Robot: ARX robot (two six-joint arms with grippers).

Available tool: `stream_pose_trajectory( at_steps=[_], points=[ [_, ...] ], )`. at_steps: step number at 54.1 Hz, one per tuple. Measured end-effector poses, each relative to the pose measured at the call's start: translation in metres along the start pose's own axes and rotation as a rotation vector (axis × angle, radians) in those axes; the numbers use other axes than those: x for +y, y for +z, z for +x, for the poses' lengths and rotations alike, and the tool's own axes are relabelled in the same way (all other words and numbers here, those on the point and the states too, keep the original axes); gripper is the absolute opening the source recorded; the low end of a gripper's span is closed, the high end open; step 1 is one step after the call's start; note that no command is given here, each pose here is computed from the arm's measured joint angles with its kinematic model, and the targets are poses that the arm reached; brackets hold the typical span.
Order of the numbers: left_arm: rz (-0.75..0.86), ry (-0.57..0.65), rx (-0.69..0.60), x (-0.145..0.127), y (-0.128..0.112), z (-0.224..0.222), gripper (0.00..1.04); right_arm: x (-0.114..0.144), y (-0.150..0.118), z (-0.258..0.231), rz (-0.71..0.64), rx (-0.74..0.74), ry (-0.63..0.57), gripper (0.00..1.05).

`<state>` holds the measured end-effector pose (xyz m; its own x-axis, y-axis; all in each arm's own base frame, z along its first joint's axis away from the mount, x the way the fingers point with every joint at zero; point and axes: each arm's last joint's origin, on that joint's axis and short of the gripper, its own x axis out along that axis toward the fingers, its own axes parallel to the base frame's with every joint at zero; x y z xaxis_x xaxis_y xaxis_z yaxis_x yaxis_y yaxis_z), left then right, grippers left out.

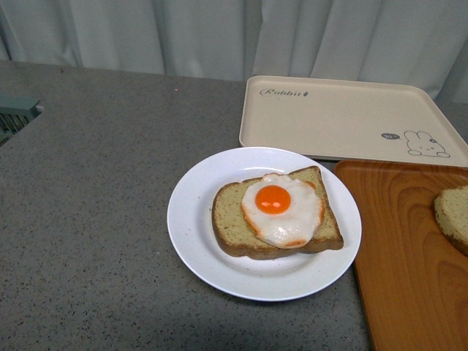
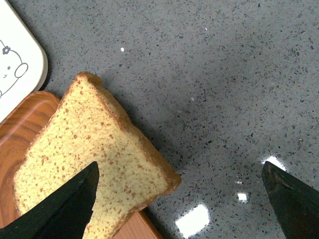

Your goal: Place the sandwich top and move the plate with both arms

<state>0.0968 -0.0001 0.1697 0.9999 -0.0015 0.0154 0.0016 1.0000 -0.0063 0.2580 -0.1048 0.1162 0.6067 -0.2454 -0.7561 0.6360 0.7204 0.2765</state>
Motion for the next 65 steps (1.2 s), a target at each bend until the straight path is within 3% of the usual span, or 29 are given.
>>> stream_pose_trajectory(
  at_steps=[65],
  points=[
    [0.0,0.0,0.0,0.0,0.0,0.0,0.98,0.015,-0.025,0.039,0.027,0.02,-0.014,0.96]
  ],
)
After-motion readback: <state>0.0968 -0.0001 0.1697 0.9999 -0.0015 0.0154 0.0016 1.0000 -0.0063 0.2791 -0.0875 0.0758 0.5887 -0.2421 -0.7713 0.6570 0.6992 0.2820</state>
